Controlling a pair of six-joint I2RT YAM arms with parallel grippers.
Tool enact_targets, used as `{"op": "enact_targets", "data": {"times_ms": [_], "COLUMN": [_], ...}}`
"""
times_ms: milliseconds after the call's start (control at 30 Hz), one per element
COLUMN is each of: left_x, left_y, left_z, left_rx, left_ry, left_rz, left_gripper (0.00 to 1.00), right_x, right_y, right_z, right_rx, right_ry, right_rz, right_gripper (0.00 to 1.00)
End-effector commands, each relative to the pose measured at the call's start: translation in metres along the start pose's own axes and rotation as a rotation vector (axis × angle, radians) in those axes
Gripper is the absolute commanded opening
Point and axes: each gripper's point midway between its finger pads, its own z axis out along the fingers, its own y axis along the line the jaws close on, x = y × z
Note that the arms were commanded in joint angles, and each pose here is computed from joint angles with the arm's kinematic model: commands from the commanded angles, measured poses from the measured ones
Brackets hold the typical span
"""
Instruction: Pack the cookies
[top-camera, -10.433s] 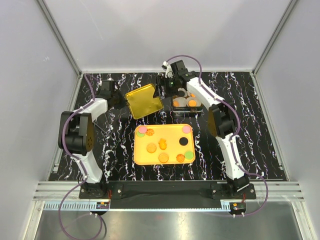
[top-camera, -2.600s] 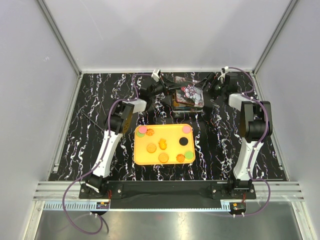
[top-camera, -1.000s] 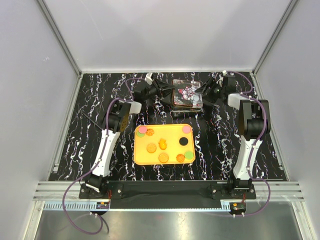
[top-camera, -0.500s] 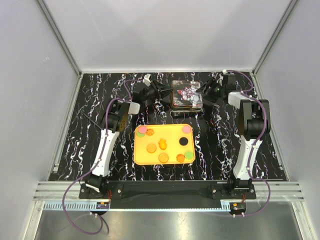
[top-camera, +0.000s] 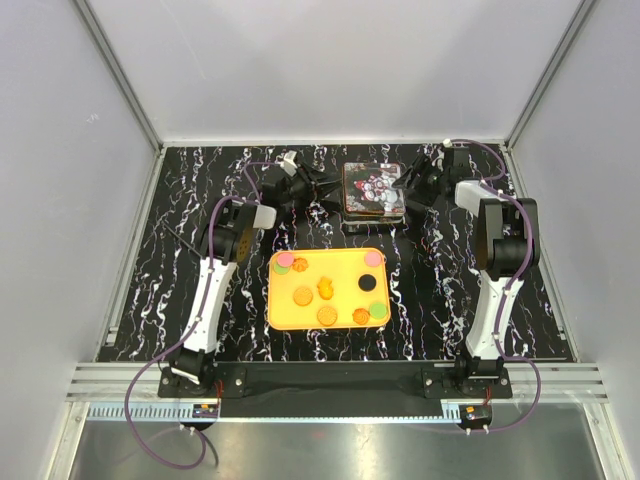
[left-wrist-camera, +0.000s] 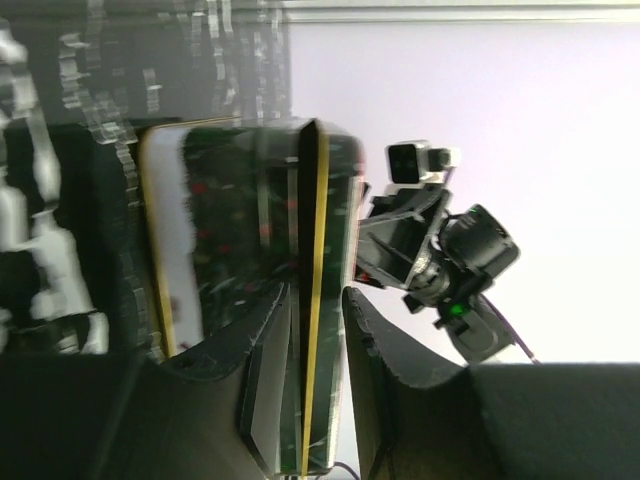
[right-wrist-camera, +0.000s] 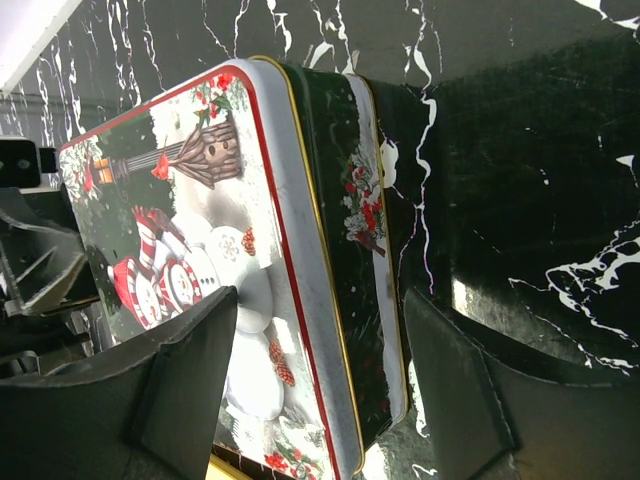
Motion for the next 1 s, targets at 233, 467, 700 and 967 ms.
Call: {"op": "enact_targets", "data": {"times_ms": [233,467,700,967], "left_x": [-0.008,-0.004,0.006,0.011], "left_y": [-0.038,-0.046,-0.048,-0.042], "left_z": [-0.009,-0.013,-0.013,-0.008], "left_rx": [0.039,0.056,0.048,-0.003], "left_ry": [-0.022,-0.017,-0.002,0.007], "left_rz": [0.086,0.111,0.132,0.152], "left_gripper": [0.32,0.36,0.41,0.45], "right_x": [-0.014,-0.017,-0.017,-0.012], "right_y": [0.016,0.019,0.022,0.026], "right_z": [-0.001,-0.001,0.001,0.003], "right_rx": [0.022,0.033,0.041,0.039], "right_ry": [-0.023,-0.022,-0.012,0.003], "right_rz": [-0.078,-0.091,-0.1,-0.107], "right_gripper": [0.75,0.76,0.75,0.73]}}
